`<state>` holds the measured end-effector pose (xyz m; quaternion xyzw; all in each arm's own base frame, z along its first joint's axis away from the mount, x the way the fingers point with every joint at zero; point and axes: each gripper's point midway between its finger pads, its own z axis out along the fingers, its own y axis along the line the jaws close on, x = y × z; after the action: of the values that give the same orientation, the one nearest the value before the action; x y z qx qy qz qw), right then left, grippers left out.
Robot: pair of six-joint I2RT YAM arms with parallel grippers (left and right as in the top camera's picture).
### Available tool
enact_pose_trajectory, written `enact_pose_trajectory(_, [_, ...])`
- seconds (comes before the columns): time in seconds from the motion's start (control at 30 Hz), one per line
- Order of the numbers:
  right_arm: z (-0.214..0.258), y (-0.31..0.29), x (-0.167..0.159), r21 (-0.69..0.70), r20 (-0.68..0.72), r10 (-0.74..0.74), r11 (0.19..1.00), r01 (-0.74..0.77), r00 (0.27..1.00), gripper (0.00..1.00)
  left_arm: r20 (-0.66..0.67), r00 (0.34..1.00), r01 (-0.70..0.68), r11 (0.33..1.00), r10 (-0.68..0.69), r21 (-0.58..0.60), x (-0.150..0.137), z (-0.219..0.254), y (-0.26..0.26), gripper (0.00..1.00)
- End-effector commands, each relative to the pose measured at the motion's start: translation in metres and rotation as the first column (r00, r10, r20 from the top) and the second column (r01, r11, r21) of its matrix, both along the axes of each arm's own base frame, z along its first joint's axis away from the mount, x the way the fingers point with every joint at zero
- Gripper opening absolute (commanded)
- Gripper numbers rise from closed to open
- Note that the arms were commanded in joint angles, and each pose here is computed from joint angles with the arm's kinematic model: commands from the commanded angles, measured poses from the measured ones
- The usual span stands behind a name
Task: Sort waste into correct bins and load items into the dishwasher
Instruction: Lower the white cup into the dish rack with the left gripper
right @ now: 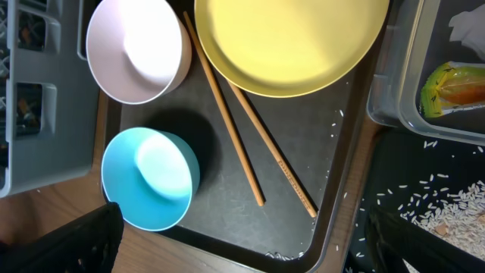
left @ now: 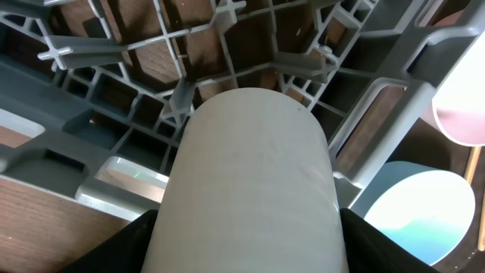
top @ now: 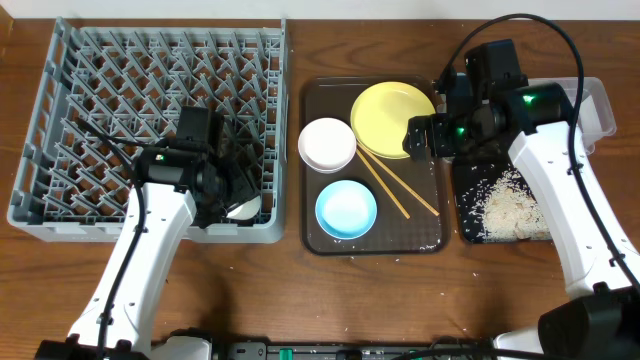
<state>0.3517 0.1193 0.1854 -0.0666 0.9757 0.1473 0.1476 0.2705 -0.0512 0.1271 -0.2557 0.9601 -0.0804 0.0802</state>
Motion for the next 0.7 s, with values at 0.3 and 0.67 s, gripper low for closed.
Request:
enact_pose_trajectory(0.3, [0.009, 0.002, 0.001, -0.006, 0.034, 0.02, 1.0, -0.02, 0.999, 0.99, -0.116, 0.991, 0.076, 0.996, -0.071, 0.041, 0.003, -0.03, -0.013, 0.21])
enact_pose_trajectory(0.67, [0.009, 0.002, 0.001, -0.006, 0.033, 0.02, 1.0, -0.02, 0.999, 0.99, -0.178, 0.982, 0.076, 0.994, -0.061, 0.082, 0.005, -0.051, -0.008, 0.42])
